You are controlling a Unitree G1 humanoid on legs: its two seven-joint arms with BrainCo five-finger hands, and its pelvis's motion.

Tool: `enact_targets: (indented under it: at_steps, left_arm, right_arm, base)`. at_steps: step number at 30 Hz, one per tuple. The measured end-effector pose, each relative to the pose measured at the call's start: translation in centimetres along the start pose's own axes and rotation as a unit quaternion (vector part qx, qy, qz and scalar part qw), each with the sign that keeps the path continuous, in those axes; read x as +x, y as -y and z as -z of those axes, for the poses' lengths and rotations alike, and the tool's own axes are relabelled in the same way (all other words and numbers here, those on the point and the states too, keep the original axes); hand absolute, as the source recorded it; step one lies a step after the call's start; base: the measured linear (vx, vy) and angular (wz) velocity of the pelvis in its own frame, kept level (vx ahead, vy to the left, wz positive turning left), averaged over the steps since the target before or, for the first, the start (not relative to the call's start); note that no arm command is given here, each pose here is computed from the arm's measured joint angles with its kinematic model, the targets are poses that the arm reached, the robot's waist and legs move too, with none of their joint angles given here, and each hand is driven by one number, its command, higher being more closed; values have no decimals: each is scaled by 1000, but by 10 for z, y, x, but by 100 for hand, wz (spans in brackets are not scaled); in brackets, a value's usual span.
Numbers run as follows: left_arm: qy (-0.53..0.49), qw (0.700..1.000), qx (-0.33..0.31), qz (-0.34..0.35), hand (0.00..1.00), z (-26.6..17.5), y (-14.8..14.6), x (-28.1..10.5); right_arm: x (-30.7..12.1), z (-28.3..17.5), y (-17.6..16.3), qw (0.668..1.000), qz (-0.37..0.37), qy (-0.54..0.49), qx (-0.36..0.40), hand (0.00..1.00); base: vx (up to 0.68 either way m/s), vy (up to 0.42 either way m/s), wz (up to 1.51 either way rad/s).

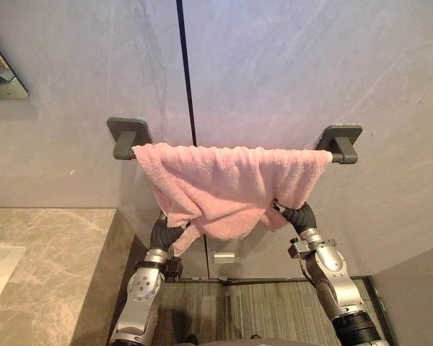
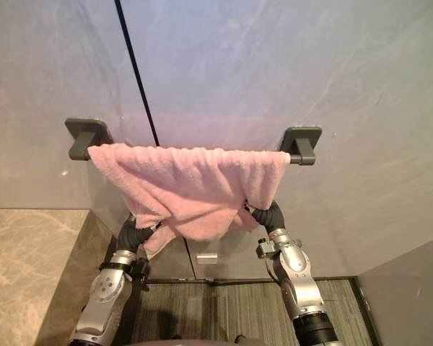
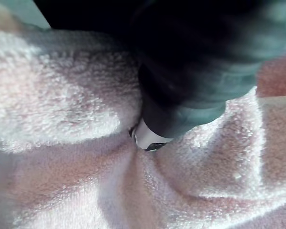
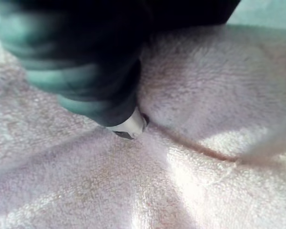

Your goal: Organize washtable

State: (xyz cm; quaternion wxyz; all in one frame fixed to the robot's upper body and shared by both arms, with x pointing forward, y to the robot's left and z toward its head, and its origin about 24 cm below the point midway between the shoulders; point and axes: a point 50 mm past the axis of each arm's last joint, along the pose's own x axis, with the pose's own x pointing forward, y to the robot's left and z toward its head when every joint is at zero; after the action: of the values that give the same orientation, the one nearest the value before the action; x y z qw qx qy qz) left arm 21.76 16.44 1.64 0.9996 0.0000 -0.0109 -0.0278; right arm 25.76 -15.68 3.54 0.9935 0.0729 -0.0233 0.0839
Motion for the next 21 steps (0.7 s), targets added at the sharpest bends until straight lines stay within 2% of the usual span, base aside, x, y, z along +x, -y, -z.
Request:
enact_targets:
  at_steps: [11,21]
  left_arm:
    - [-43,999,-11,-8,100,21,2,-4]
    - [-71,997,-13,-26,100,36,-4,-4]
  right_arm:
    - [-1,7,-2,1000,2,-2,-1,100]
    - [-2,18,-5,999,-3,-17,-44,100]
  base:
    - [0,0,0]
    - [0,0,1]
